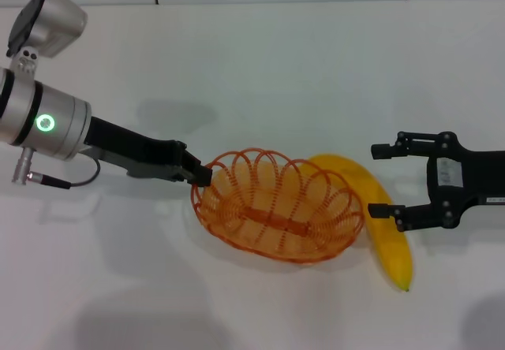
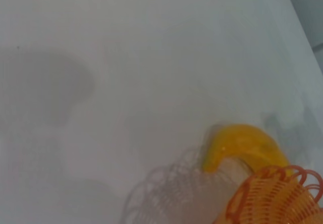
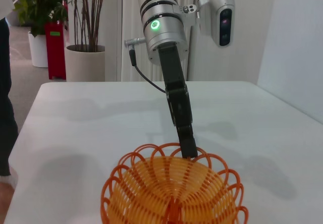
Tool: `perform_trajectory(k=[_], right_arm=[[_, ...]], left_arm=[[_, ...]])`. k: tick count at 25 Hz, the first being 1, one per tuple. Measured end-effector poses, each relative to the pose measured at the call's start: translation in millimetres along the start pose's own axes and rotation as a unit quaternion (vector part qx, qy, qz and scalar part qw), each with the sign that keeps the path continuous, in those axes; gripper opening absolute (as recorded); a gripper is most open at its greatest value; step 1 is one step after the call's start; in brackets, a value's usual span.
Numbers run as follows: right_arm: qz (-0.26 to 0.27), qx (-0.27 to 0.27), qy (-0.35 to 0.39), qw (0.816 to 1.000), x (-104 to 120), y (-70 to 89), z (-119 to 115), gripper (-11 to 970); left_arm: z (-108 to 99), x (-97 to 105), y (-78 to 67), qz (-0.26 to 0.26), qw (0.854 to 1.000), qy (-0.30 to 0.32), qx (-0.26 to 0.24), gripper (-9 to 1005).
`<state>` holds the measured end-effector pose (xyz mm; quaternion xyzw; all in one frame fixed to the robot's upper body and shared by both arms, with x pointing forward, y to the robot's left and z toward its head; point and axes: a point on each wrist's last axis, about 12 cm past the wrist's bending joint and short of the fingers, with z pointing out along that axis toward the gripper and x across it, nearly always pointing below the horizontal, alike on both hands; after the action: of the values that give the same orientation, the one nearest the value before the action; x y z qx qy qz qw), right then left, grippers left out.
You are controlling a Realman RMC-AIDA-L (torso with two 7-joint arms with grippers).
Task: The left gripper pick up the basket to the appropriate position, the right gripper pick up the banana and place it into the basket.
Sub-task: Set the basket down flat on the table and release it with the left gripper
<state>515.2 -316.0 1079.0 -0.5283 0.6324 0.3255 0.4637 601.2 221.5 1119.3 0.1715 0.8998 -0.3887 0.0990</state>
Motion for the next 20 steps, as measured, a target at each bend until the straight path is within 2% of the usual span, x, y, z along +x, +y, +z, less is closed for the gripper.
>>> perform_trajectory(k=[20], right_arm=[[-0.001,0.0,0.0,1.0,-0.4,-0.4,0.3,833]], left_arm=[[4.5,8.6,5.5,-0.037,0.999,0.002,0.007,64]])
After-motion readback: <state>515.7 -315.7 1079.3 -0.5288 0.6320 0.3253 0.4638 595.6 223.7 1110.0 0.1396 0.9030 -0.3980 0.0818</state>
